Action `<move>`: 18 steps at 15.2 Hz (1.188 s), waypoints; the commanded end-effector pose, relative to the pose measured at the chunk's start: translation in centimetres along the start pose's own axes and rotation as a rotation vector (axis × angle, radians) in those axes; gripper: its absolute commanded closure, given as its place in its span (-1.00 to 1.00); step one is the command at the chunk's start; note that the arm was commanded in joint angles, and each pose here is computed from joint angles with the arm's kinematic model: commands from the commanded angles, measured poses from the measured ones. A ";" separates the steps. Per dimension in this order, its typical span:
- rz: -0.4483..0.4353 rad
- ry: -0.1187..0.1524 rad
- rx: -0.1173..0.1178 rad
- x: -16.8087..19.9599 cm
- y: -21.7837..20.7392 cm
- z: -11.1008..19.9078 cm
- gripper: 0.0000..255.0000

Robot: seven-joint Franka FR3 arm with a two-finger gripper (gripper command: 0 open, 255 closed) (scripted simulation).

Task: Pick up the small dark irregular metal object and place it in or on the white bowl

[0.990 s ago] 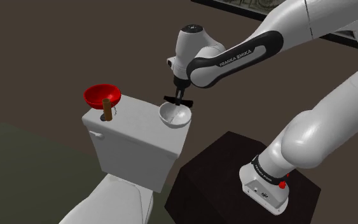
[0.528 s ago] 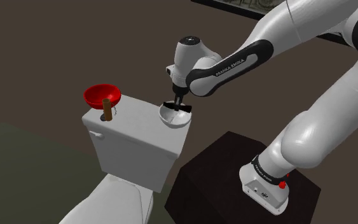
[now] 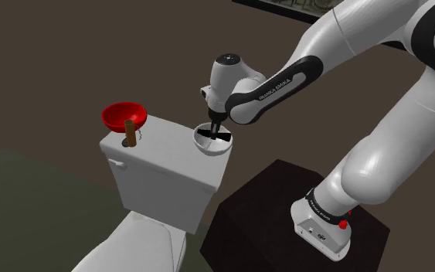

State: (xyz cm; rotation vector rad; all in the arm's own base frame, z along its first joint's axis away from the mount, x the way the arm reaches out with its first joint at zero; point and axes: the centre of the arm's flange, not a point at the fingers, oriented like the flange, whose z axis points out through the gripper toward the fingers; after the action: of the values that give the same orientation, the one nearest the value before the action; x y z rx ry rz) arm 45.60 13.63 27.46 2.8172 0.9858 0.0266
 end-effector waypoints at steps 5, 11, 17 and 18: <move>0.000 0.000 0.000 0.0 0.0 0.0 -1.00; 0.000 0.000 0.000 0.0 0.0 -1.3 -1.00; 0.000 0.000 0.000 0.0 0.0 -5.0 -1.00; 0.000 0.000 0.000 0.0 0.0 -5.0 -1.00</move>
State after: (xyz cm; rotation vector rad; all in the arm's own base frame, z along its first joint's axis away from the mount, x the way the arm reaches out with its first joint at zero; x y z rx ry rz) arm 45.30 14.32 32.32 2.8171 0.9858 0.0277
